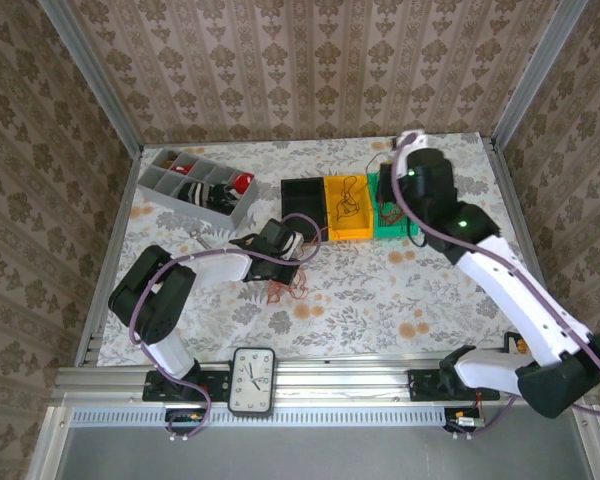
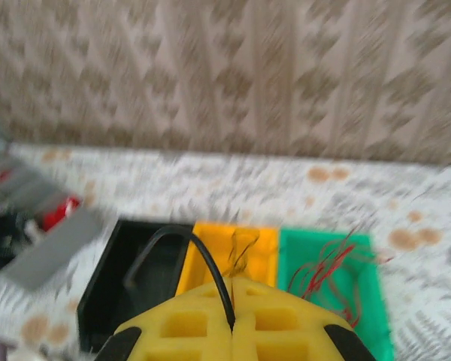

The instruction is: Untangle the cables

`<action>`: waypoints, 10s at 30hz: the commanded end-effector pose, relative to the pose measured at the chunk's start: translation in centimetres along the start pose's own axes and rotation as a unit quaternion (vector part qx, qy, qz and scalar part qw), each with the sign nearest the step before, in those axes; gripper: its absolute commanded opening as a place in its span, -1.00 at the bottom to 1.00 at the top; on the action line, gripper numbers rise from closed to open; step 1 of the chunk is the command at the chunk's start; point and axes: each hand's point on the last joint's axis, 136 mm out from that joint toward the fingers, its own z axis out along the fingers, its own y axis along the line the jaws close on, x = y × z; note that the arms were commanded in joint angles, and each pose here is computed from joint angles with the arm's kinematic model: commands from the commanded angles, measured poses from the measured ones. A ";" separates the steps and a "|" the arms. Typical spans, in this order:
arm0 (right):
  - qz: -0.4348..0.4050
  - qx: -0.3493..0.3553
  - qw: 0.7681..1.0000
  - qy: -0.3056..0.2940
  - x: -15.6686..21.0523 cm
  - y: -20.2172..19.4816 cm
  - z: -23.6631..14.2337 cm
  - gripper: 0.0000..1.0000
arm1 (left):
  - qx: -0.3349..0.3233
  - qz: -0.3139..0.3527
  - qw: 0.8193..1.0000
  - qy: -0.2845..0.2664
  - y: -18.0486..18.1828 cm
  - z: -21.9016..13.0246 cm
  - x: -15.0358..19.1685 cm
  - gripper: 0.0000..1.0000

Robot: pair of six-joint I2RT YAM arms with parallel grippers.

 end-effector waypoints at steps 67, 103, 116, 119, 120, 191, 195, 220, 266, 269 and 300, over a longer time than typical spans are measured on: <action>0.048 -0.139 0.975 -0.165 -12.9 2.2 2.5 -0.95 | -0.140 -0.088 0.985 -0.047 6.1 -1.2 2.4 -1.00; 0.004 -0.091 0.975 -0.205 -14.4 0.8 1.6 -0.95 | -0.138 -0.083 0.986 -0.036 5.8 -0.6 2.3 -1.00; 0.028 -0.071 0.995 -0.063 -3.6 0.4 10.3 -0.95 | -0.139 -0.081 0.986 -0.033 5.9 -0.5 2.4 -1.00; 0.040 -0.058 0.997 -0.009 0.9 0.1 12.1 -0.95 | -0.139 -0.081 0.986 -0.032 5.9 -0.4 2.4 -1.00; 0.042 -0.055 0.998 0.006 2.2 0.1 12.5 -0.95 | -0.138 -0.081 0.987 -0.032 5.8 -0.4 2.4 -1.00; -0.091 -0.270 0.909 0.306 28.5 13.8 4.0 -0.07 | 0.033 -0.062 0.987 -0.147 2.8 -6.1 -1.2 0.07; -0.128 -0.286 0.893 0.322 29.6 15.7 4.1 -0.07 | 0.052 -0.057 0.992 -0.095 2.1 -5.2 0.8 0.00; -0.150 -0.219 0.875 0.404 36.2 14.0 9.9 -0.26 | 0.105 -0.023 0.993 -0.053 -1.2 -2.5 0.5 -0.28; 0.388 0.384 0.832 0.096 24.7 -26.1 -4.0 -1.00 | -0.184 -0.213 0.959 0.039 11.9 -2.1 7.0 -0.76; 0.400 0.383 0.828 0.091 25.0 -26.5 -4.1 -1.00 | -0.173 -0.226 0.958 0.030 12.0 -2.2 6.8 -0.57; 0.419 0.463 0.778 0.073 25.0 -30.3 -7.8 -0.98 | -0.366 -0.436 0.802 -0.181 22.7 -19.5 5.5 -1.00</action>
